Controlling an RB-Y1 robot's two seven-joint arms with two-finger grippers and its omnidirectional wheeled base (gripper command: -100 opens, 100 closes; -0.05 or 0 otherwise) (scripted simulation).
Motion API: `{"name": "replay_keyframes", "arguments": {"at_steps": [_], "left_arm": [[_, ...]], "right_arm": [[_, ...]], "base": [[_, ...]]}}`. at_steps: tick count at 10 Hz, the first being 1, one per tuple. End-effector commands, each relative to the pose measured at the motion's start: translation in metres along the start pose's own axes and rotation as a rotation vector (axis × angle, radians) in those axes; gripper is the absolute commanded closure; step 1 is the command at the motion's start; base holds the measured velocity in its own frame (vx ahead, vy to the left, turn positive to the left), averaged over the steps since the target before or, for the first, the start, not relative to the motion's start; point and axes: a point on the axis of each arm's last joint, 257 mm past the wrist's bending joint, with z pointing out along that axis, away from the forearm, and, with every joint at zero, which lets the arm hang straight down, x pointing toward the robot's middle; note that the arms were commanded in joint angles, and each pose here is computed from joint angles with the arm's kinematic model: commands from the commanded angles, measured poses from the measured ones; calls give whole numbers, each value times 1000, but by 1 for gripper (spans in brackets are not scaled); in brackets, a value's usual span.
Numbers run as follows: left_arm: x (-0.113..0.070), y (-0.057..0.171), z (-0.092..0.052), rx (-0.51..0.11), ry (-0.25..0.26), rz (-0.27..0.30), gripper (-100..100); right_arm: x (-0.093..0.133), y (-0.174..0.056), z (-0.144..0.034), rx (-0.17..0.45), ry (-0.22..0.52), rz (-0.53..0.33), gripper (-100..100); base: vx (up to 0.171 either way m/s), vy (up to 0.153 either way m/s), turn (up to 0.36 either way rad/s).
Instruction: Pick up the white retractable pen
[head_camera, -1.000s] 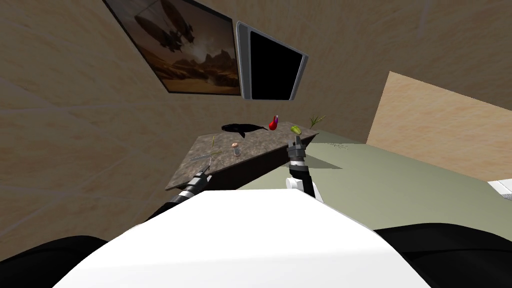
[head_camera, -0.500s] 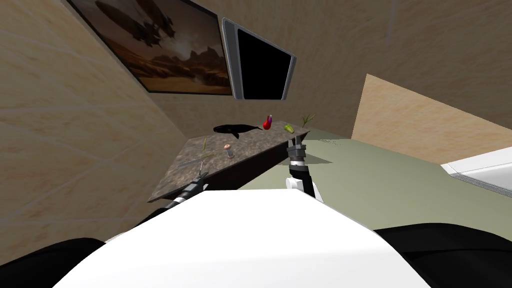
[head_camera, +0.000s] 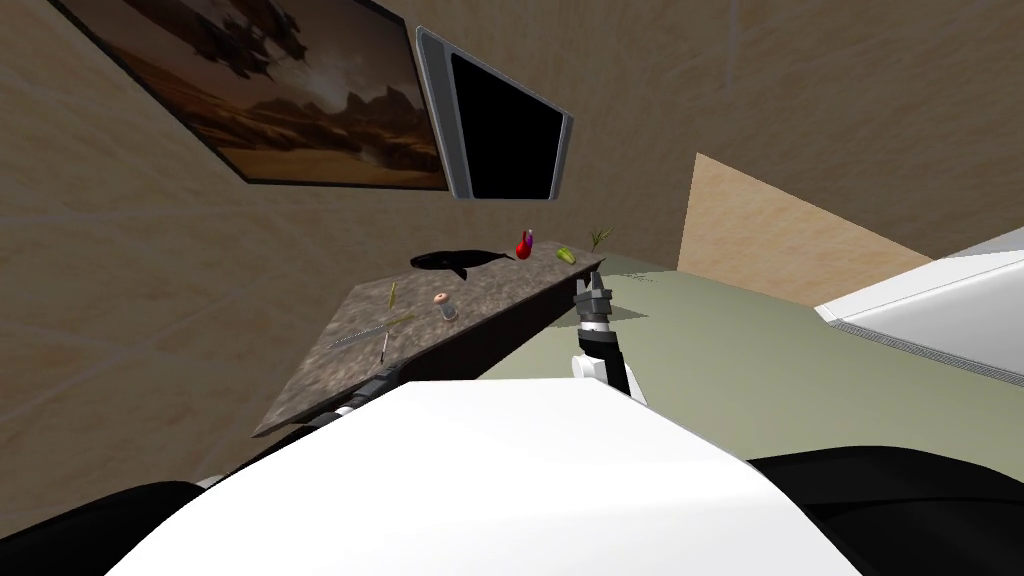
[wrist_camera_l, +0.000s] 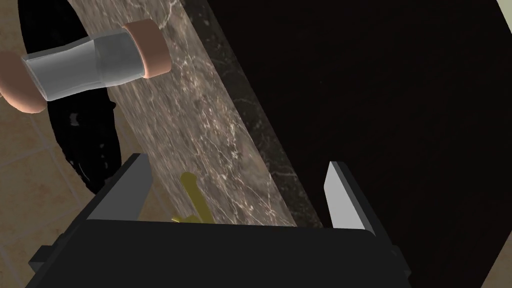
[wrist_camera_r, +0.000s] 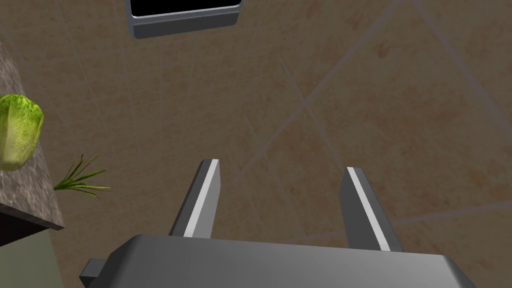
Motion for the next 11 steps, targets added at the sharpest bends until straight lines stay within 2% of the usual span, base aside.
{"name": "replay_keyframes", "arguments": {"at_steps": [1, 2, 3, 4, 5, 6, 8, 9, 10, 11], "left_arm": [[-4, 25, -10, -97, 6, 6, -100], [-4, 28, -10, -111, 12, 20, -100], [-8, 45, -18, -177, 11, 24, -100], [-8, 44, -17, -180, 19, 37, -100], [-13, 60, -25, -245, 20, 49, -100], [-13, 60, -25, -246, 24, 56, -100], [-24, 86, -40, -359, 25, 86, -100], [-24, 86, -40, -368, 33, 103, -100], [-30, 97, -47, -422, 34, 124, -100], [-30, 97, -47, -423, 37, 130, -100]], "right_arm": [[0, 0, 0, 0, 0, 0, 0], [0, 0, 0, 0, 0, 0, 0], [0, 0, 0, 0, 0, 0, 0], [0, 0, 0, 0, 0, 0, 0], [0, 0, 0, 0, 0, 0, 0], [0, 0, 0, 0, 0, 0, 0], [0, 0, 0, 0, 0, 0, 0], [0, 0, 0, 0, 0, 0, 0], [0, 0, 0, 0, 0, 0, 0], [0, 0, 0, 0, 0, 0, 0]], "base": [[25, -26, -316], [16, -11, -94], [15, -9, -175], [11, 0, -87], [14, 2, -175], [11, 8, -105], [11, 19, -243], [6, 30, -103], [6, 25, -143], [2, 25, -81]]}}
